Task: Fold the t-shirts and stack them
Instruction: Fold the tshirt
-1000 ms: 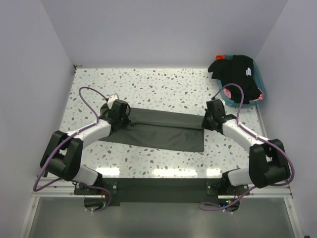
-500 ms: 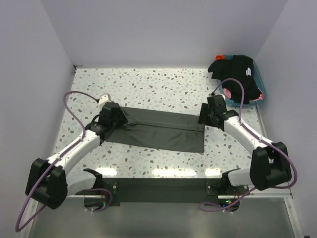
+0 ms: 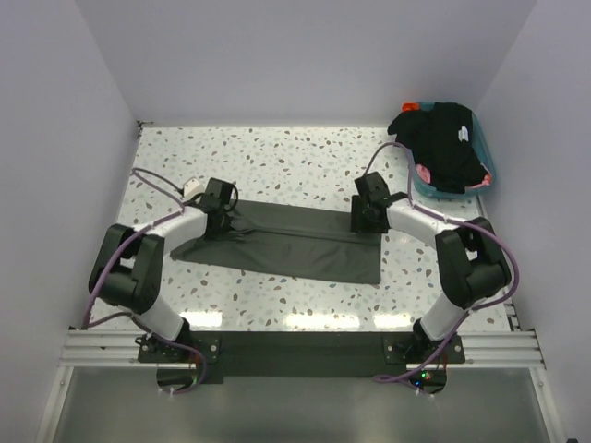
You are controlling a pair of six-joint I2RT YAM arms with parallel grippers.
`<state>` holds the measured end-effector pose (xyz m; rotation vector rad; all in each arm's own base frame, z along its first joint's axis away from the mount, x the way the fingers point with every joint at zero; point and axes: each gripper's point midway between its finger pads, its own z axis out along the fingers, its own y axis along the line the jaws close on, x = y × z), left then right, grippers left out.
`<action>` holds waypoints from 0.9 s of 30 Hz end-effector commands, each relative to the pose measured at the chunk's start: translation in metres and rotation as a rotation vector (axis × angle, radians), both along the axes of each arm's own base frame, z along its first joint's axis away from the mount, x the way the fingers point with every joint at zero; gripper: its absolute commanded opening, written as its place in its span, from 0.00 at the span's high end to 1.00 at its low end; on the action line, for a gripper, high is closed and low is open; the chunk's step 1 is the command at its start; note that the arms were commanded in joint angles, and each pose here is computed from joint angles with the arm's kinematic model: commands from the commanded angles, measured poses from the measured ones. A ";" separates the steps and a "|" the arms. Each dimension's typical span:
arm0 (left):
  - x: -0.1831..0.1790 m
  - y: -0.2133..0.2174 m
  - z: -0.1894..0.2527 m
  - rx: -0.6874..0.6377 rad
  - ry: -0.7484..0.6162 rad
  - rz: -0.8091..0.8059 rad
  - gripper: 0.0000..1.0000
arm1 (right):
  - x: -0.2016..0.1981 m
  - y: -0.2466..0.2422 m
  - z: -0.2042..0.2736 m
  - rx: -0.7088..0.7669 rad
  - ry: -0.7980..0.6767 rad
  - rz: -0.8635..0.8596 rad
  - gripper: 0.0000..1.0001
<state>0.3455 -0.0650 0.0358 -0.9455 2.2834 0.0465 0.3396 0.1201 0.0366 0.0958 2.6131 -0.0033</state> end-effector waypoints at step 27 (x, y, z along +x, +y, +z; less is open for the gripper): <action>0.263 -0.184 0.071 0.057 -0.461 -0.894 0.21 | -0.141 0.245 0.039 0.476 -0.116 0.224 0.37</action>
